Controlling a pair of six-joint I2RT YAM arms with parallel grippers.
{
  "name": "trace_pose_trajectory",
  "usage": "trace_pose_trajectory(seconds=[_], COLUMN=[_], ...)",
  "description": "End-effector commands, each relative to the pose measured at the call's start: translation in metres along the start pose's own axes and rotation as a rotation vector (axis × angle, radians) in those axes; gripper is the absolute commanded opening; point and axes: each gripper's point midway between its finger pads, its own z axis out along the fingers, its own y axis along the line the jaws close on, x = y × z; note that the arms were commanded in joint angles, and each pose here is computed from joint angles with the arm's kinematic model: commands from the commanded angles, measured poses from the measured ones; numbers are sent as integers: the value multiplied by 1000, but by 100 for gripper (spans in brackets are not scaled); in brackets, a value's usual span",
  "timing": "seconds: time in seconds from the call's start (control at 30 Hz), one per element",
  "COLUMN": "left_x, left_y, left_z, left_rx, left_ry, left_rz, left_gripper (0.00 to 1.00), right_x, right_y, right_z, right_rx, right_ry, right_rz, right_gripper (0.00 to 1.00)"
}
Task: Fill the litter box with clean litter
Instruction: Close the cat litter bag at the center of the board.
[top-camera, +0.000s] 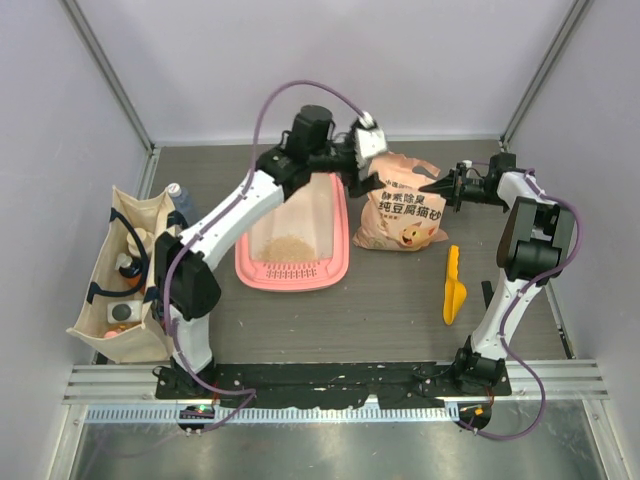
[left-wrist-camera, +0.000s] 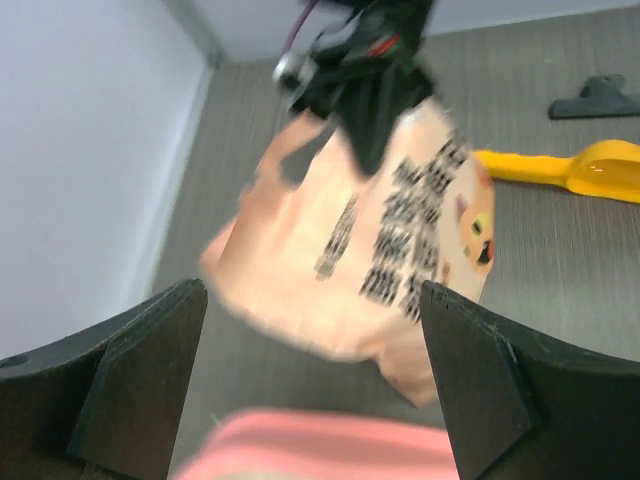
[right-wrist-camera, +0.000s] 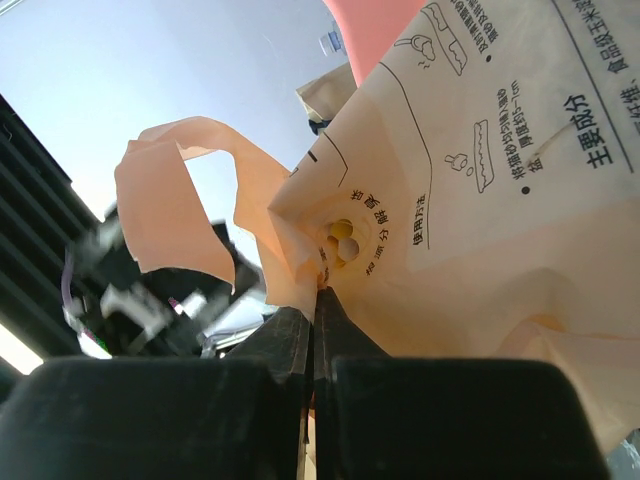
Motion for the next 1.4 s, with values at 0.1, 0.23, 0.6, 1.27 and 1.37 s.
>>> trace_pose_trajectory(seconds=[0.1, 0.23, 0.6, 1.27, 1.37], left_x=[0, 9, 40, 66, 66], left_y=[-68, -68, -60, -55, -59], left_z=[36, 52, 79, 107, 106], left_rx=[259, 314, 311, 294, 307], left_ry=[57, 96, 164, 157, 156], left_rz=[552, 485, 379, 313, 288], left_gripper=[91, 87, 83, 44, 30], right_x=[18, 24, 33, 38, 37], right_y=[27, 30, 35, 33, 33], right_z=[-3, -1, 2, 8, 11], right_rx=[-66, -64, -62, -58, -56], right_ry=[52, 59, 67, 84, 89], right_rz=[-41, -63, -105, -121, -125], right_gripper=[1, 1, 1, 1, 1])
